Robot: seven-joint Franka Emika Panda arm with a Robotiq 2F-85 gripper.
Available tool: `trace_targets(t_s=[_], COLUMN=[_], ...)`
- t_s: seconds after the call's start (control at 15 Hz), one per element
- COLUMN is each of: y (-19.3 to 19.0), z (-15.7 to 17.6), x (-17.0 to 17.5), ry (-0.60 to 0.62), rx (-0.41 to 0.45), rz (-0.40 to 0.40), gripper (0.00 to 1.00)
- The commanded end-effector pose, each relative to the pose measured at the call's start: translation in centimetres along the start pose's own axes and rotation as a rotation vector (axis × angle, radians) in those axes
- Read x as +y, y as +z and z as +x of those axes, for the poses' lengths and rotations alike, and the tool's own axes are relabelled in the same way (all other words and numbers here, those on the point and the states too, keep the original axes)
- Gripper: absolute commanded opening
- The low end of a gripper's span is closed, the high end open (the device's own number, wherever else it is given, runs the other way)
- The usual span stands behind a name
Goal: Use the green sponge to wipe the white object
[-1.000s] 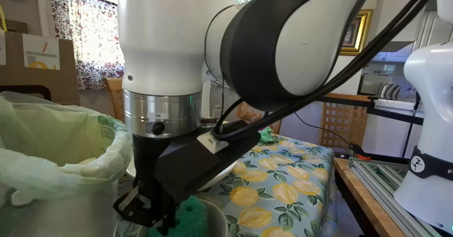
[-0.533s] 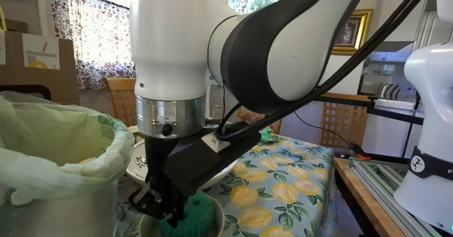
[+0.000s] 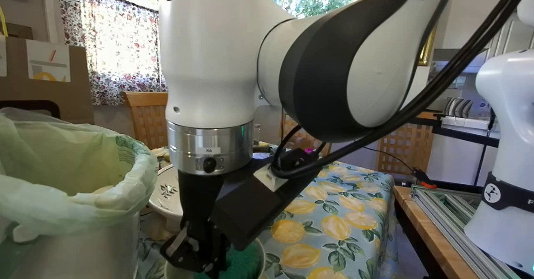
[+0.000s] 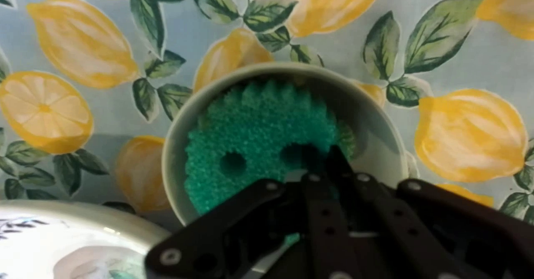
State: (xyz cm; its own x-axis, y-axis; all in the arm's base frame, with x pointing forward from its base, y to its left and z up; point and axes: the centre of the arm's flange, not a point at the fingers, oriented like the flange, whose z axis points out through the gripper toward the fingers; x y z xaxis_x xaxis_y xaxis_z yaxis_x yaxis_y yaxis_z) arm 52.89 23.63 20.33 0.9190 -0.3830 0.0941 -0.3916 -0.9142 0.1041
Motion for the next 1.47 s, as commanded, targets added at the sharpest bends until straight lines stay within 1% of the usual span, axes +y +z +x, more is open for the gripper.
trace_targets(t_s=[0.0, 0.2, 0.6, 0.87, 1.07, 1.27, 1.4], y=[0.4, 0.1, -0.5, -1.4, -1.5, -1.4, -2.3], z=[-2.0, -1.9, 0.9, 2.5, 2.6, 1.9, 1.9], x=[-0.9, -1.4, -1.6, -1.2, -0.6, 0.2, 0.8], ry=[-0.027, -0.033, 0.001, 0.023, 0.034, 0.032, 0.026], rx=[-0.006, -0.006, -0.011, 0.004, 0.008, 0.001, 0.007], rz=[0.000, 0.003, 0.033, 0.043, 0.040, 0.037, 0.039], gripper=[0.02, 0.02, 0.02, 0.02, 0.02, 0.02, 0.02])
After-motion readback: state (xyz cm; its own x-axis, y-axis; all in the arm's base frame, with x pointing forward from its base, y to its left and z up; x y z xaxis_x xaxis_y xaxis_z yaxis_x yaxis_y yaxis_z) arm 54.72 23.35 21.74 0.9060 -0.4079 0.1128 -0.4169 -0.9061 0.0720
